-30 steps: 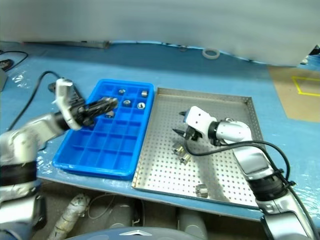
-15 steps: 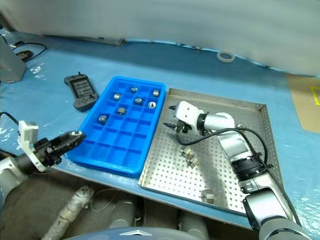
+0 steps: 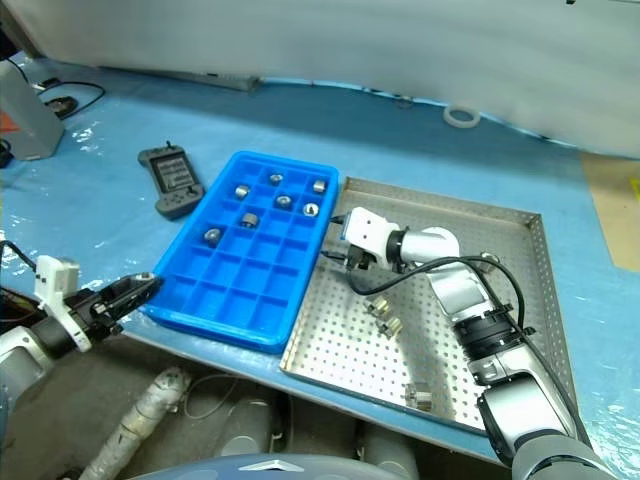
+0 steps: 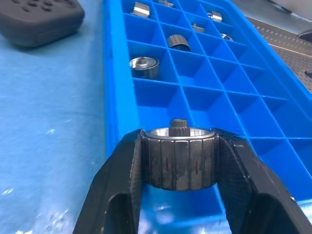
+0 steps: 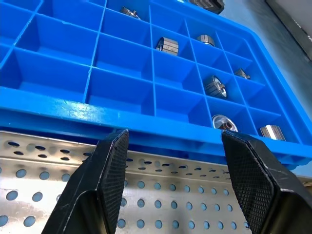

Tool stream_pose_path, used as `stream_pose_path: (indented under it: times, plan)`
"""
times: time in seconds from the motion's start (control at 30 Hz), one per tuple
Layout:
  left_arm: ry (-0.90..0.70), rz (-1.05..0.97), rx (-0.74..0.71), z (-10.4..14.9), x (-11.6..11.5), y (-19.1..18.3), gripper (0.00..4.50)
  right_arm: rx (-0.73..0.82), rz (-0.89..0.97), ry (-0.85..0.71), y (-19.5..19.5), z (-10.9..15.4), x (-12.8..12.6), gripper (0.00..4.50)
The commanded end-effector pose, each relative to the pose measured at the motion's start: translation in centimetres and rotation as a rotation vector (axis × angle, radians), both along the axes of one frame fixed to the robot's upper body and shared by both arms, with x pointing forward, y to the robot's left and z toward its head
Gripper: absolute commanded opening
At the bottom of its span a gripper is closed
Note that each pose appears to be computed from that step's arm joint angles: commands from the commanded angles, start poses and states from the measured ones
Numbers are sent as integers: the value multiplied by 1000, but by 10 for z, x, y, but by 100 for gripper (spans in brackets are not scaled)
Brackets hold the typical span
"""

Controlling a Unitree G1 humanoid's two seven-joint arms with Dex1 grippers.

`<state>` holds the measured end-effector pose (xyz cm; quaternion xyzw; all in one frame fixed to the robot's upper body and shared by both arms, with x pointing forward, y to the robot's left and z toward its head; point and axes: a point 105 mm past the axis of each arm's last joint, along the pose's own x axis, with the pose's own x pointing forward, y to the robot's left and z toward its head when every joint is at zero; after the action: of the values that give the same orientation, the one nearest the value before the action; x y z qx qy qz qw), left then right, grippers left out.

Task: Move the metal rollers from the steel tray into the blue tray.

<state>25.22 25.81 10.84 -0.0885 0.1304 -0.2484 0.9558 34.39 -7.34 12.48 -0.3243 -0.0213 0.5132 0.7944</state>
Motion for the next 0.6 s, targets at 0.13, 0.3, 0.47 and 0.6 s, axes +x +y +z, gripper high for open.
stream_pose_path:
  times: [0.13, 0.3, 0.47, 0.6]
  plan:
    - [30, -70, -20, -1, 6, -15, 173, 17, -6, -61, -1, 12, -2, 319]
    - [86, -103, -31, -8, 1, -7, 264, 19, -25, -64, -5, 12, -3, 323]
    - [88, -61, -6, -7, 7, 6, 419, 20, -38, -68, -7, 12, -4, 323]
    - [57, -85, -16, 3, 13, 4, 419, 14, -52, -70, -11, 10, -4, 323]
